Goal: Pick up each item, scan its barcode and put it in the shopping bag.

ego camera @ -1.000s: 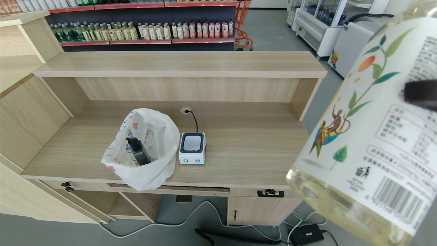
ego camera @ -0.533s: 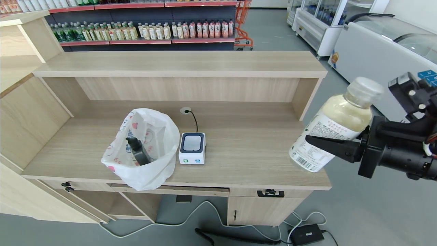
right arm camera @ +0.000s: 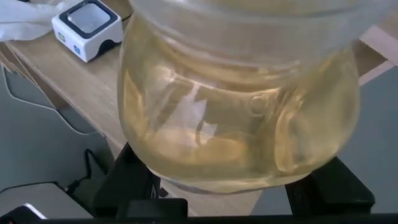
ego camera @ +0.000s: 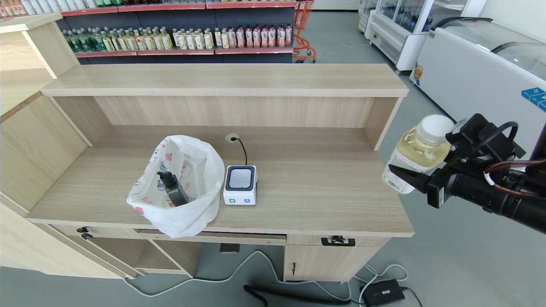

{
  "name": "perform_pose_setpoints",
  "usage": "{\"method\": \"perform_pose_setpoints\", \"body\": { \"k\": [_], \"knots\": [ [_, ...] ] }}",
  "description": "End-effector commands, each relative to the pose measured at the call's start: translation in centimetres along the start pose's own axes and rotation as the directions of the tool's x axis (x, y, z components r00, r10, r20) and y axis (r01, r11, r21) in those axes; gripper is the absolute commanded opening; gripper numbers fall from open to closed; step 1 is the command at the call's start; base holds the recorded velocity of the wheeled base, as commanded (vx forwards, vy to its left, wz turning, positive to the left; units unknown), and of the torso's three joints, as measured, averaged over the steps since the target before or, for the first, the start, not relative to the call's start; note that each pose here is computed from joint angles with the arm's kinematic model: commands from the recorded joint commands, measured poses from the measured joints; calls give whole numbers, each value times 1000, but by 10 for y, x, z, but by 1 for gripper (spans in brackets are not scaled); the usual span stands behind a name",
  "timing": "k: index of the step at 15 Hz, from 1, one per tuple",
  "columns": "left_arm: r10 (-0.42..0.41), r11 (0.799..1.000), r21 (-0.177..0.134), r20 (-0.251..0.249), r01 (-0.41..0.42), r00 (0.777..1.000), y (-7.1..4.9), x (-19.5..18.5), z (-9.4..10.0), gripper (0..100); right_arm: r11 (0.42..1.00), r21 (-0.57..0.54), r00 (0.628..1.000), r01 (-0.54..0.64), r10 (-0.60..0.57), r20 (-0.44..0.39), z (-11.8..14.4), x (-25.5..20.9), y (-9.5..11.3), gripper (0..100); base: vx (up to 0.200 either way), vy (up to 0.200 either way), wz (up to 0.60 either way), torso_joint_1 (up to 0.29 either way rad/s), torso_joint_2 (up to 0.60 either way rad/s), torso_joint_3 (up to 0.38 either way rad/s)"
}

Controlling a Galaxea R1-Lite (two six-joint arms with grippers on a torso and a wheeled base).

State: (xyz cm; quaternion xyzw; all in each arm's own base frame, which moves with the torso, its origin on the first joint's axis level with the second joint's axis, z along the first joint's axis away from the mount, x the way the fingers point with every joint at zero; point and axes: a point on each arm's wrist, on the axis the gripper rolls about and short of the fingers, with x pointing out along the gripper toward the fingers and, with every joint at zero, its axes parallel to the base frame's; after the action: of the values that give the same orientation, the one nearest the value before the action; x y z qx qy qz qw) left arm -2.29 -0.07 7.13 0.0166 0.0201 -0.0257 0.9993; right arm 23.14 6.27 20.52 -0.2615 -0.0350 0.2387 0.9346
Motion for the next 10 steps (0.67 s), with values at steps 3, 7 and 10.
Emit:
{"method": "perform_pose_setpoints", "body": {
  "k": [3,7,10],
  "knots": [
    [0,1000,1,0,0,1000,0,0,0,100,995,-97,1000,21,-23,-19,-14,13,-5,0,0,0,0,0,0,0],
    [0,1000,1,0,0,1000,0,0,0,100,989,-148,1000,13,-17,-20,-15,14,-3,0,0,0,0,0,0,0],
    [0,1000,0,-2,0,1000,0,0,0,100,988,-155,1000,11,-13,-9,-15,16,-1,0,0,0,0,0,0,0]
  ]
}}
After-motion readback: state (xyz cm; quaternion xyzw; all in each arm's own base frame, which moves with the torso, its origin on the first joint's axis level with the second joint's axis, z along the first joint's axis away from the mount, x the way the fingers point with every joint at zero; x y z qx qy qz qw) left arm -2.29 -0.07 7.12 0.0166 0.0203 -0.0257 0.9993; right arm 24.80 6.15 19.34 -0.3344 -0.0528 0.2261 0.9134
